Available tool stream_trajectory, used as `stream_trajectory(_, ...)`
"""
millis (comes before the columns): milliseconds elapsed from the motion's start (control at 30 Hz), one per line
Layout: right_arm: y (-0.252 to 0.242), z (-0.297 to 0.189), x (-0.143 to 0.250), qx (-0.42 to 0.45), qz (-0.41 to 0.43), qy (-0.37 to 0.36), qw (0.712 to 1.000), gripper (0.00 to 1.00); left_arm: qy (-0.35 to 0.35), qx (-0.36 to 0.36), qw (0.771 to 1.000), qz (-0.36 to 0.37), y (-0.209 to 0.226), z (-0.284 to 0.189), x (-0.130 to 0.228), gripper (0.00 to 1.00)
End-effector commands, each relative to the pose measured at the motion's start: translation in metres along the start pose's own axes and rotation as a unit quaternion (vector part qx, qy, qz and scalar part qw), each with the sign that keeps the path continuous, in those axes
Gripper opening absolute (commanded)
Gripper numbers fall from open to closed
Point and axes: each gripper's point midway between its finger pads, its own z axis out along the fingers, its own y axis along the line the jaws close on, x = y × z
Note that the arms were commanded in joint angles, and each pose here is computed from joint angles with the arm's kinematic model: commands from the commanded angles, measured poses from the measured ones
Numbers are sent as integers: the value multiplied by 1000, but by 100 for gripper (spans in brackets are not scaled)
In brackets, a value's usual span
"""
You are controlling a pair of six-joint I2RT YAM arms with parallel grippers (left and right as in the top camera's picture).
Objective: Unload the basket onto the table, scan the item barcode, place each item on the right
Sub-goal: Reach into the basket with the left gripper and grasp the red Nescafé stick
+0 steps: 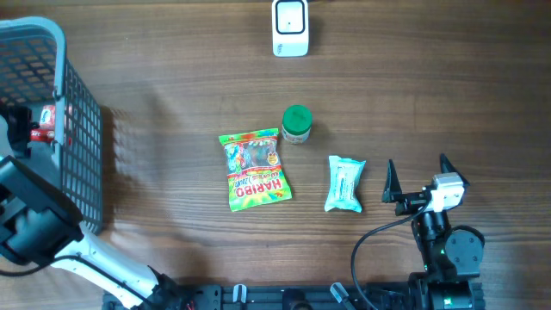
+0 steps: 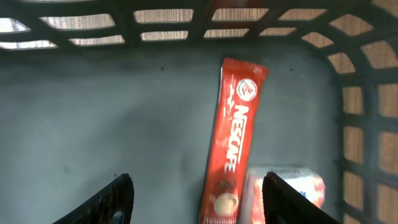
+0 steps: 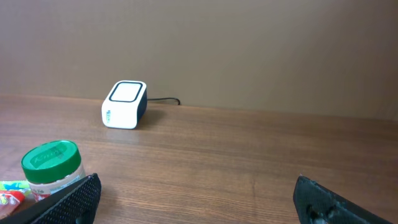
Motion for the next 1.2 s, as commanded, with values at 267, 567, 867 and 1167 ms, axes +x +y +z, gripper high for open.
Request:
stream_trajectory(267, -1, 0, -1, 4, -7, -3, 1000, 100, 15, -29, 999, 9, 3, 62, 17, 51)
stream_trajectory(567, -1, 0, -1, 4, -7, -3, 1000, 100, 12, -18, 999, 30, -9, 65, 25, 95)
stream_trajectory(867, -1, 0, -1, 4, -7, -3, 1000, 100, 132, -155, 969, 141, 62, 107, 90, 63)
stream_trajectory(1167, -1, 0, -1, 4, -7, -3, 1000, 100, 209, -256, 928, 174, 112, 70, 111, 4)
